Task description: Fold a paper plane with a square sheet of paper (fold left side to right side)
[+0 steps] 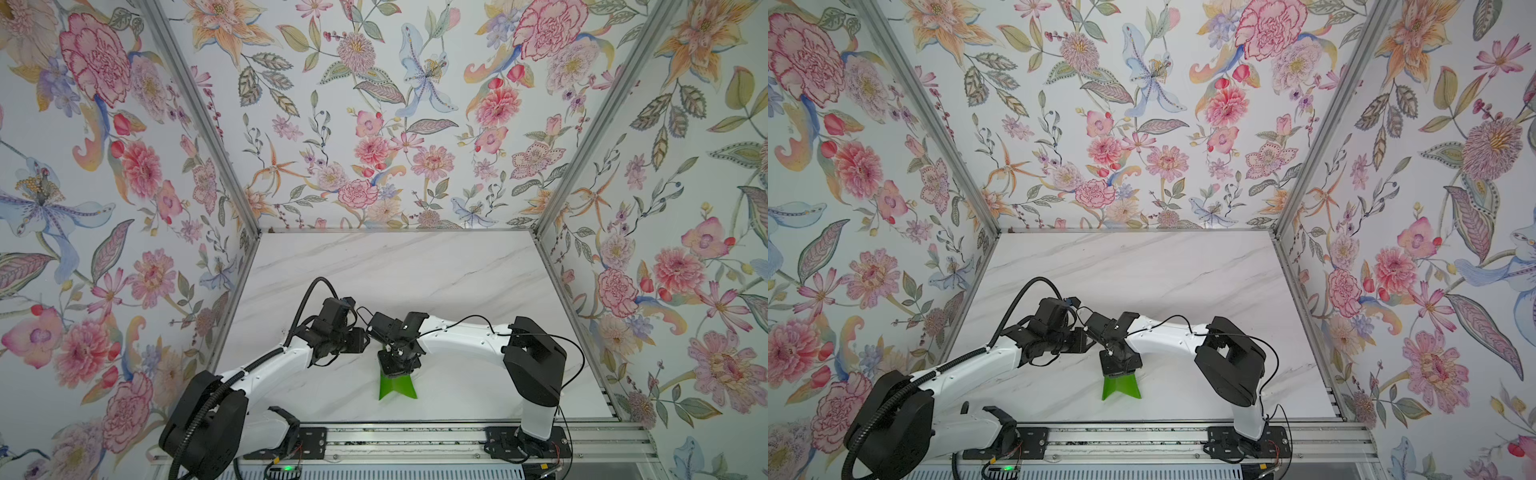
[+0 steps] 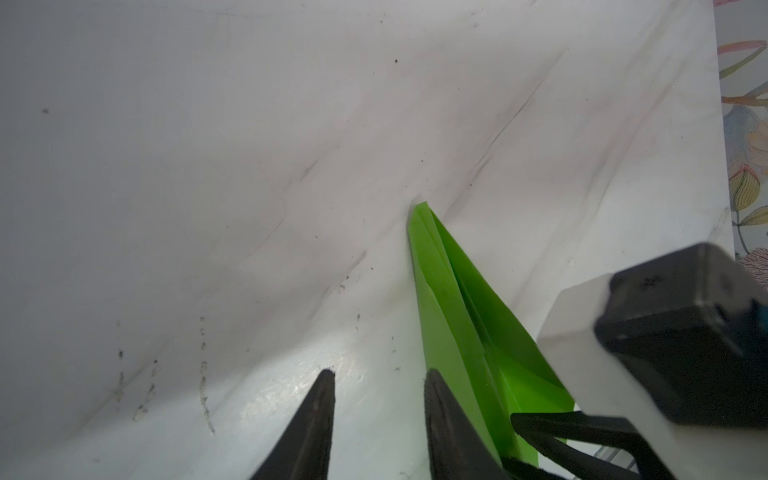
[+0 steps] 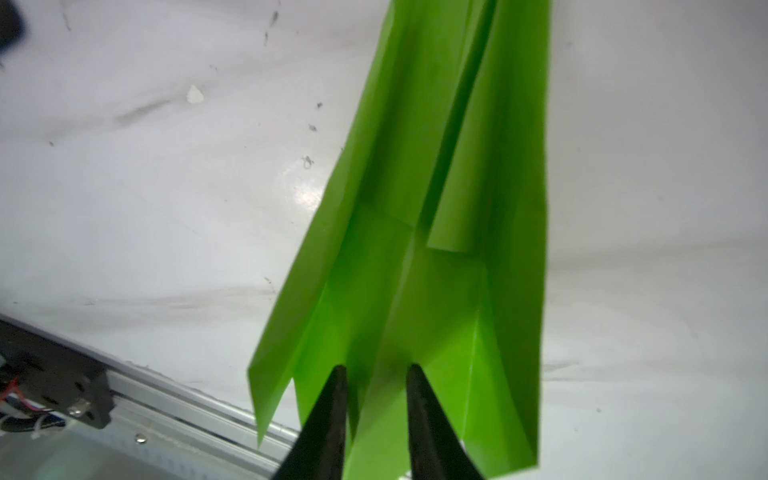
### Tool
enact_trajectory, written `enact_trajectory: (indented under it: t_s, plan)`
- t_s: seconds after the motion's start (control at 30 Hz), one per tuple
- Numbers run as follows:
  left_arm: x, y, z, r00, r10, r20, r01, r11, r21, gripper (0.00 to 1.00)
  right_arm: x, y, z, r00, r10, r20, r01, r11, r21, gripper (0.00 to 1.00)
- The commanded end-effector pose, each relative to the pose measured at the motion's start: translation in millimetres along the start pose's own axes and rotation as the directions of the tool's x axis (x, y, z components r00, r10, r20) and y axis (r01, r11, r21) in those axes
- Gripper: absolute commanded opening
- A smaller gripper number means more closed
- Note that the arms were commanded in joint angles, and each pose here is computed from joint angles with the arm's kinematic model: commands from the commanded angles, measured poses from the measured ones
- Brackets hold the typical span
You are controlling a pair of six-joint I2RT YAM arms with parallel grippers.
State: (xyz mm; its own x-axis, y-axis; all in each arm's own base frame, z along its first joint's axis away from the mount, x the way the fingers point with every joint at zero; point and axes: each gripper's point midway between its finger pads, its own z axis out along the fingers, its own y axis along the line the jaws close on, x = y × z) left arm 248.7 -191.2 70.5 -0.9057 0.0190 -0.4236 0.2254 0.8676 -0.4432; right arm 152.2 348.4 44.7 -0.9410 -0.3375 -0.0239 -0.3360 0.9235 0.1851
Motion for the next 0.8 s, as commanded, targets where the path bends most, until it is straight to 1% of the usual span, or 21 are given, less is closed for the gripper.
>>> enact_trajectory:
  t_s: [0.0,0.07,0.13,0.17,0.23,0.27,0.33,0.4,0.47,0.53,0.57,0.6,0.63,0.67,0.7,0.73,0.77]
  plan:
    - [0,3,-4,1.000,-0.006,0.015,0.006,1.000,0.007,0.38,-6,-2,-14,0.995,-0.095,0.018,0.094,0.995,0.040,0.12]
    - [-1,4,-5,1.000,-0.007,0.020,0.007,1.000,0.006,0.38,-9,-11,-22,0.985,-0.174,0.015,0.172,0.981,0.093,0.06]
    - [-2,6,-6,1.000,-0.008,0.025,0.008,1.000,0.002,0.39,-12,-19,-33,0.957,-0.291,0.013,0.286,0.948,0.139,0.01]
    - [-3,6,-7,1.000,-0.006,0.028,0.006,1.000,0.002,0.38,-14,-22,-37,0.937,-0.349,0.011,0.343,0.925,0.162,0.00]
    - [-5,7,-8,0.999,-0.009,0.036,0.009,1.000,-0.001,0.39,-16,-29,-48,0.871,-0.491,0.005,0.479,0.853,0.208,0.00]
    - [-5,7,-9,0.999,-0.009,0.038,0.009,1.000,-0.002,0.39,-18,-33,-53,0.839,-0.545,0.004,0.529,0.816,0.232,0.00]
    - [-7,8,-10,0.999,-0.011,0.044,0.011,1.000,-0.005,0.39,-25,-43,-66,0.751,-0.660,-0.004,0.633,0.718,0.289,0.00]
    - [-8,9,-12,0.999,-0.012,0.049,0.012,1.000,-0.007,0.39,-33,-50,-78,0.681,-0.732,-0.009,0.695,0.643,0.321,0.00]
    - [-9,9,-12,0.998,-0.013,0.054,0.013,1.000,-0.006,0.39,-33,-53,-86,0.570,-0.821,-0.036,0.790,0.535,0.300,0.00]
    - [-10,10,-13,0.998,-0.016,0.060,0.017,1.000,-0.007,0.39,-26,-56,-88,0.435,-0.897,-0.077,0.874,0.401,0.274,0.00]
    - [-11,9,-13,0.998,-0.017,0.063,0.017,1.000,-0.006,0.39,-26,-58,-88,0.380,-0.920,-0.098,0.899,0.342,0.274,0.00]
    - [-12,9,-14,0.998,-0.019,0.067,0.019,1.000,-0.005,0.39,-26,-63,-89,0.319,-0.939,-0.130,0.919,0.273,0.285,0.01]
    - [-13,10,-15,0.997,-0.021,0.070,0.021,1.000,-0.007,0.39,-27,-68,-90,0.288,-0.945,-0.156,0.927,0.234,0.294,0.04]
    - [-13,10,-15,0.997,-0.019,0.072,0.020,1.000,-0.007,0.39,-30,-73,-91,0.287,-0.944,-0.166,0.925,0.227,0.306,0.12]
    - [-14,9,-16,0.997,-0.019,0.078,0.019,1.000,-0.007,0.39,-34,-77,-94,0.314,-0.937,-0.154,0.916,0.255,0.311,0.24]
    - [-15,9,-16,0.997,-0.019,0.080,0.019,1.000,-0.006,0.39,-36,-79,-96,0.354,-0.927,-0.125,0.903,0.304,0.303,0.35]
    - [-15,10,-16,0.997,-0.020,0.081,0.020,1.000,-0.008,0.39,-37,-79,-98,0.394,-0.915,-0.092,0.889,0.353,0.291,0.42]
